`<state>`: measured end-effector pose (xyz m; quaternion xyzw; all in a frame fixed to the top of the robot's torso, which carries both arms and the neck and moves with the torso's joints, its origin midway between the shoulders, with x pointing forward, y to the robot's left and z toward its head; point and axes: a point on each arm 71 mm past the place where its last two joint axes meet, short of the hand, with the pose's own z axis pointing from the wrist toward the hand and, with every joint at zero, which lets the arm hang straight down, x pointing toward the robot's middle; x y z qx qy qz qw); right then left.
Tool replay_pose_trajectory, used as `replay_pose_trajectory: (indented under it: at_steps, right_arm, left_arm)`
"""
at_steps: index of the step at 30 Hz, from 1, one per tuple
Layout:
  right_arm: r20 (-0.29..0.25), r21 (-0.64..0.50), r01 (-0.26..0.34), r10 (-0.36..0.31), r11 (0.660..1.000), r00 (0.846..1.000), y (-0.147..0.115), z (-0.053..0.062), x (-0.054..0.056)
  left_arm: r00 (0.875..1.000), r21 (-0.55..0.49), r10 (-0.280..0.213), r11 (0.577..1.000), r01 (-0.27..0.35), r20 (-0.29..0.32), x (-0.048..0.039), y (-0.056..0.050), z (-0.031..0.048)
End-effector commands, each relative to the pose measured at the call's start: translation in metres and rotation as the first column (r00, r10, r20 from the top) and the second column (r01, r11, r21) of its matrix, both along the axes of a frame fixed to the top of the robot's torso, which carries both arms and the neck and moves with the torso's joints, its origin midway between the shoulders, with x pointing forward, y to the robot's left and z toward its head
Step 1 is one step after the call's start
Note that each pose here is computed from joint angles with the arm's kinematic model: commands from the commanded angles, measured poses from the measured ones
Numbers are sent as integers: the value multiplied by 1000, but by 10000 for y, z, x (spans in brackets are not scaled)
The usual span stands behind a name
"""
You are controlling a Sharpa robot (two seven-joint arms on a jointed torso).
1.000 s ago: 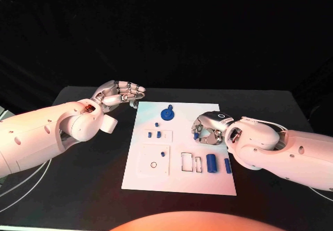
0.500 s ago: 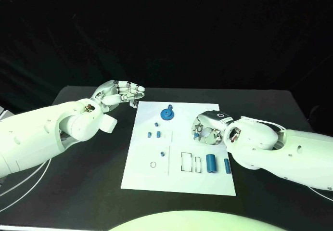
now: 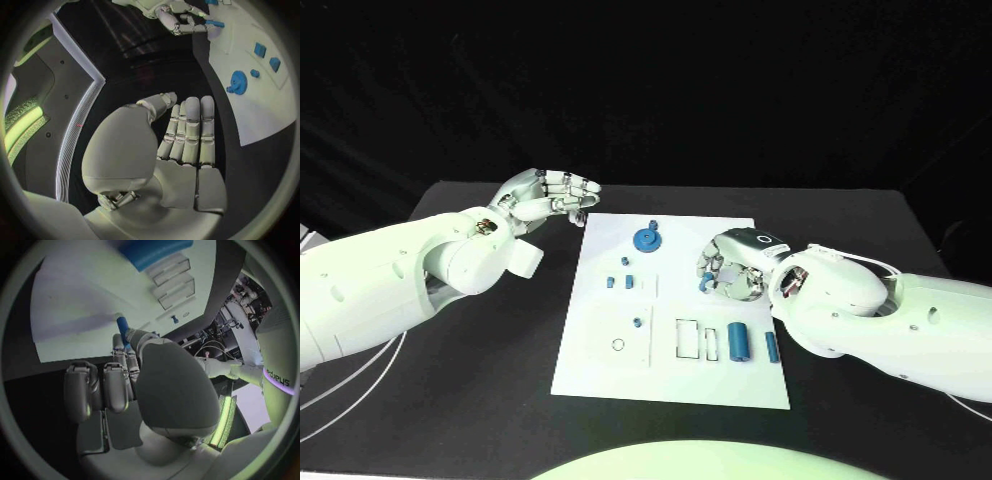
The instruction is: Assemble the parts on the task board
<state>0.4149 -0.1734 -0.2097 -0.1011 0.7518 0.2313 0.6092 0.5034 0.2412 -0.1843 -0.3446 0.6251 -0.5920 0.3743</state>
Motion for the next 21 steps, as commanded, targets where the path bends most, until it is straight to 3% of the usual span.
replay_pose_trajectory:
  at_steps: [1, 11, 21]
  right_arm:
    - [-3, 82, 13, -12, 997, 1000, 20, 105, -20]
    - [-16, 164, -74, 77, 984, 997, 337, 275, -196]
    - [-6, 200, -225, 230, 954, 973, 908, 177, -402]
  left_arm:
    - [1000, -10, -15, 1000, 15, -2, 1, -20, 4]
    - [1000, -11, -16, 1000, 16, -3, 8, -26, -6]
    - [1000, -15, -24, 1000, 24, -5, 9, -70, -16]
